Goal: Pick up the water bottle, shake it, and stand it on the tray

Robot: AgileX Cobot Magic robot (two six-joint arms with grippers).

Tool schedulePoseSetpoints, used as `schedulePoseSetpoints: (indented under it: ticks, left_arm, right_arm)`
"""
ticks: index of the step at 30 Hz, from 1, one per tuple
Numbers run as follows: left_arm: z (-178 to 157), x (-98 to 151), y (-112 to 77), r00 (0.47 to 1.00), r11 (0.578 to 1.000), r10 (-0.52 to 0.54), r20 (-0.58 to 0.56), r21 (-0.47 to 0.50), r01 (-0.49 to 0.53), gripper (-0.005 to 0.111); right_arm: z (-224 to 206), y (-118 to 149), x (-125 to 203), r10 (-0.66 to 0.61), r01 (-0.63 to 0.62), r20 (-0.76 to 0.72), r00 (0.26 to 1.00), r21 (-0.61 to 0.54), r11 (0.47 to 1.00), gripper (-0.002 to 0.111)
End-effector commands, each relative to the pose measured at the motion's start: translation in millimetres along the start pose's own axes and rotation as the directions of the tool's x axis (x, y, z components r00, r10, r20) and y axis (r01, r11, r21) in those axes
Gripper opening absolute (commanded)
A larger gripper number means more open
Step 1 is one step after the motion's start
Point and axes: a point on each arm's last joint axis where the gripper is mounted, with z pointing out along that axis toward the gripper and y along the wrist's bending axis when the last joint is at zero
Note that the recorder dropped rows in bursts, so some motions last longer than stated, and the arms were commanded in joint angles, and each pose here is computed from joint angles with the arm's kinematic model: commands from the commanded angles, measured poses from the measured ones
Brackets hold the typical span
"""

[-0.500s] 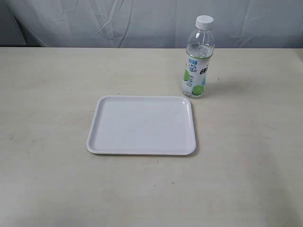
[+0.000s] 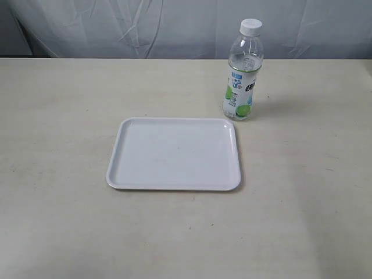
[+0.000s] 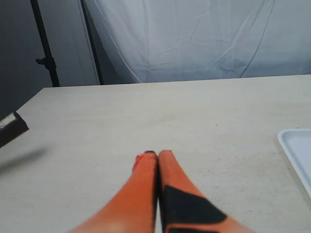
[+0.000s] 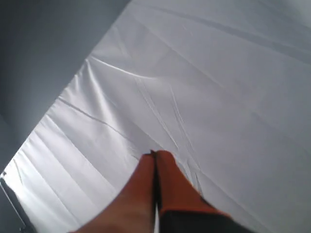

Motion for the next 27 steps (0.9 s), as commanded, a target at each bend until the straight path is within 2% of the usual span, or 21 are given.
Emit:
schedulePoseSetpoints:
  ticks: [1,4,8,11,13,15,17,20,21,23,27]
  left_arm:
    - [-0.2,0.3,0.0,1.0,1.0,-0.004,0.005,0.0,0.004,0.0]
    - [-0.2,0.1,0.0,1.0,1.0,-0.004,0.007,0.0,0.004,0.0]
    - [-0.2,0.1,0.0,1.0,1.0,-0.004,0.007,0.0,0.004,0.0]
    - [-0.2,0.1,0.0,1.0,1.0,-0.004,0.007,0.0,0.004,0.0]
    - [-0.2,0.1,0.0,1.0,1.0,-0.004,0.007,0.0,0.004,0.0]
    - [-0.2,0.1,0.0,1.0,1.0,-0.004,0.007,0.0,0.004,0.0]
    - [-0.2,0.1,0.0,1.0,1.0,-0.004,0.007,0.0,0.004,0.0]
    - [-0.2,0.1,0.0,1.0,1.0,-0.004,0.007,0.0,0.004,0.0]
    - [-0.2,0.1,0.0,1.0,1.0,-0.004,0.007,0.0,0.004,0.0]
    - [-0.2,0.1,0.0,1.0,1.0,-0.004,0.007,0.0,0.004,0.0]
    - [-0.2,0.1,0.0,1.0,1.0,-0.004,0.007,0.0,0.004,0.0]
  right_arm:
    - [-1.5,-10.5,6.7,0.125,-0.117,-0.056,0.991,0.122,0.986,-0.001]
    - [10.8,1.6,-0.1,-0.149,0.166,-0.138,0.979,0.123,0.978,-0.001]
    - [54.1,19.7,-13.5,-0.404,0.446,-0.273,0.873,0.114,0.888,-0.001]
    - [105.9,29.4,-16.4,-0.532,0.574,-0.352,0.771,0.019,0.819,-0.001]
    - [138.8,35.4,-11.8,-0.637,0.643,-0.369,0.677,-0.125,0.756,0.001]
    - [166.0,37.7,0.2,-0.719,0.656,-0.365,0.591,-0.302,0.692,0.015]
    - [189.7,34.7,16.8,-0.778,0.615,-0.358,0.517,-0.477,0.628,0.039]
    - [219.4,10.1,41.7,-0.721,0.522,-0.472,0.507,-0.498,0.693,0.077]
    - [226.4,2.6,48.2,-0.718,0.52,-0.496,0.488,-0.495,0.696,0.084]
    - [237.3,-19.3,68.5,-0.708,0.514,-0.566,0.422,-0.493,0.702,0.095]
    - [246.2,-52.3,108.3,-0.688,0.463,-0.652,0.319,-0.526,0.713,0.096]
